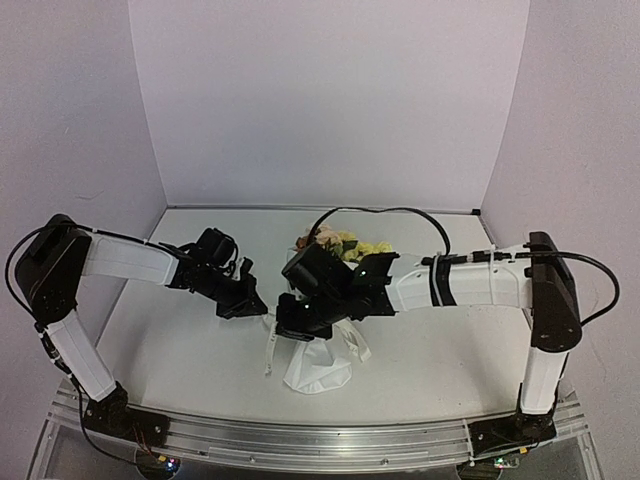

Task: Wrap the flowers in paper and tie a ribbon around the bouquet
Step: Tie the ribbon around the folded bouquet.

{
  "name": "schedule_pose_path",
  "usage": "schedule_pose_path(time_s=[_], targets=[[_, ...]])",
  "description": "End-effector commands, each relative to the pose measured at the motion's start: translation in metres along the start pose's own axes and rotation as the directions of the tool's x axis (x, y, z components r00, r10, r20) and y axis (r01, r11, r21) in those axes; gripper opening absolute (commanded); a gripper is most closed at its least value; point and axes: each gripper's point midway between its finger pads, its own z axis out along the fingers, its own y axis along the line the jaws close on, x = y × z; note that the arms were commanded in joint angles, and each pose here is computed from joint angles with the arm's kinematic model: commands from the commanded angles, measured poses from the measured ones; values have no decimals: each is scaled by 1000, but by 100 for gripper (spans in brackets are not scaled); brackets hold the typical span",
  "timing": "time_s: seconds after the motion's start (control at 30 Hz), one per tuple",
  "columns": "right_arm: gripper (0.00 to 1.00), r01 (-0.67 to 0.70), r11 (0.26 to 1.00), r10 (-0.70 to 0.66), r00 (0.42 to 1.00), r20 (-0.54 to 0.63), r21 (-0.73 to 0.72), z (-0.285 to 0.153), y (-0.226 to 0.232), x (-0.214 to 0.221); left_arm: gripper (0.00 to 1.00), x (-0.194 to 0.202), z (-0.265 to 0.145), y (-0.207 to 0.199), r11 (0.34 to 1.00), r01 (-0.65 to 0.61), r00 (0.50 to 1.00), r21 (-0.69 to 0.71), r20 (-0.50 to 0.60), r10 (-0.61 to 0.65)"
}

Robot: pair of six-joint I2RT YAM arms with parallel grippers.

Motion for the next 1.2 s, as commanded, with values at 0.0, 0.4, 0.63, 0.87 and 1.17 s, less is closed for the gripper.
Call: schedule_pose_path(time_s=[0.0, 0.4, 0.63, 0.87, 1.17], targets=[[25, 53, 997, -54, 998, 29, 50, -9, -10, -9, 0, -10, -11, -17, 996, -83, 997, 26, 6, 83], [50, -12, 947, -63, 973, 221, 320, -82, -144, 2, 0, -22, -7, -22, 996, -89, 996, 19, -5, 89], [52, -61, 949, -5, 978, 208, 311, -60, -166, 22, 0, -23, -6, -18, 997, -79, 997, 10, -16, 80], [57, -80, 938, 9, 978, 209, 336, -32, -172, 25, 0, -23, -9, -16, 997, -75, 997, 4, -17, 75], [36, -134, 907, 36, 969, 244, 400, -20, -191, 24, 0, -26, -14, -15, 997, -76, 997, 3, -4, 76]])
